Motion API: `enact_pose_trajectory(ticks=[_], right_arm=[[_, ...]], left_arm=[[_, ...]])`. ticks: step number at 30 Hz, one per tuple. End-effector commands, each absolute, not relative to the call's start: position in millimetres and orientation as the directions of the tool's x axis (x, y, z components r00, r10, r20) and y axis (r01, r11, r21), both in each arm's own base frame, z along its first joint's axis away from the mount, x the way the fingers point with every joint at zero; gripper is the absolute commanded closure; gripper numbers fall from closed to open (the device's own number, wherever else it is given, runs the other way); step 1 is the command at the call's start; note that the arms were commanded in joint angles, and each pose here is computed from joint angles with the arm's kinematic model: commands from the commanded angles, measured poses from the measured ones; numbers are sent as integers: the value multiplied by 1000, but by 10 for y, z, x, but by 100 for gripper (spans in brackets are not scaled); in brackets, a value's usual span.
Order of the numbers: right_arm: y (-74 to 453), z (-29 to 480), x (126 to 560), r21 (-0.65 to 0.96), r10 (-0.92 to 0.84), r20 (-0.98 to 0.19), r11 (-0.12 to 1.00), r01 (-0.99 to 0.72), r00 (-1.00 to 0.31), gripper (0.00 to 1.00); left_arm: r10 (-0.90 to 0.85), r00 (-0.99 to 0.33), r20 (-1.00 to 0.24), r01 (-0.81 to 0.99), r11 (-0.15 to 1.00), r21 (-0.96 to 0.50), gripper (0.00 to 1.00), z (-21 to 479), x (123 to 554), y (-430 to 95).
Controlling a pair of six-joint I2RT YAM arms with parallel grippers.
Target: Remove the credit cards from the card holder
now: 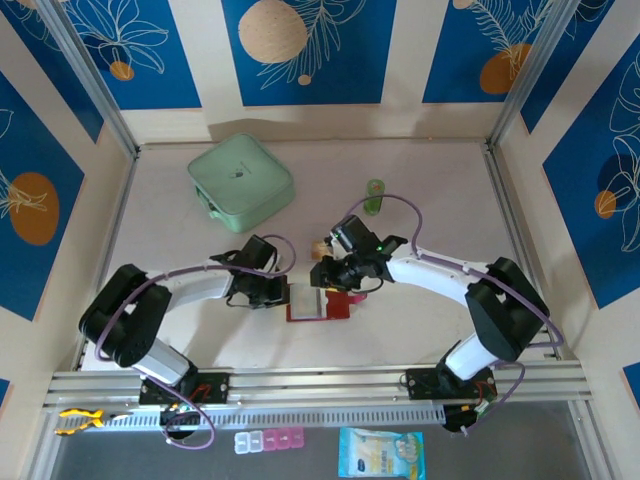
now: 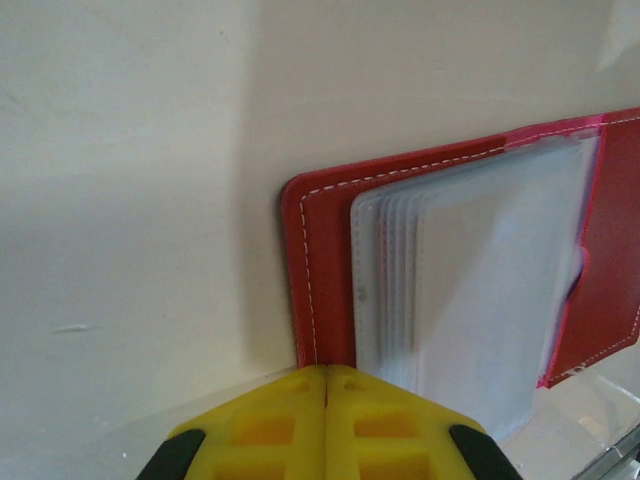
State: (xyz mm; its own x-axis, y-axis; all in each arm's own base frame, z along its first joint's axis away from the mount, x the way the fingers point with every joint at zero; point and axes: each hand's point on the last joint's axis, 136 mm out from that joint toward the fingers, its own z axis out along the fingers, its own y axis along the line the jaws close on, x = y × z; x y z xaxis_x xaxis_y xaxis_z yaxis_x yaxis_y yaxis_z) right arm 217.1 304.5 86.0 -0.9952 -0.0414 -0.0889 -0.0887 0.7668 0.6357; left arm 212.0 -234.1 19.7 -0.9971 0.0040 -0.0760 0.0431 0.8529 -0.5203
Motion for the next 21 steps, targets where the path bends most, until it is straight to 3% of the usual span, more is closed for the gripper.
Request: enact_pose_trajectory(ticks=[1,21], right_arm=[[3150,820,2095,675,-47,-40,735,-62,-998,57],[3337,451,2051,665,-76,81,747,-3,-994,62]], left_arm=[[5,-998,-58,33,865,-501,100,130,2065,-2313],[7,-999,-36,24,876,-482,100,59,2018,-2268]])
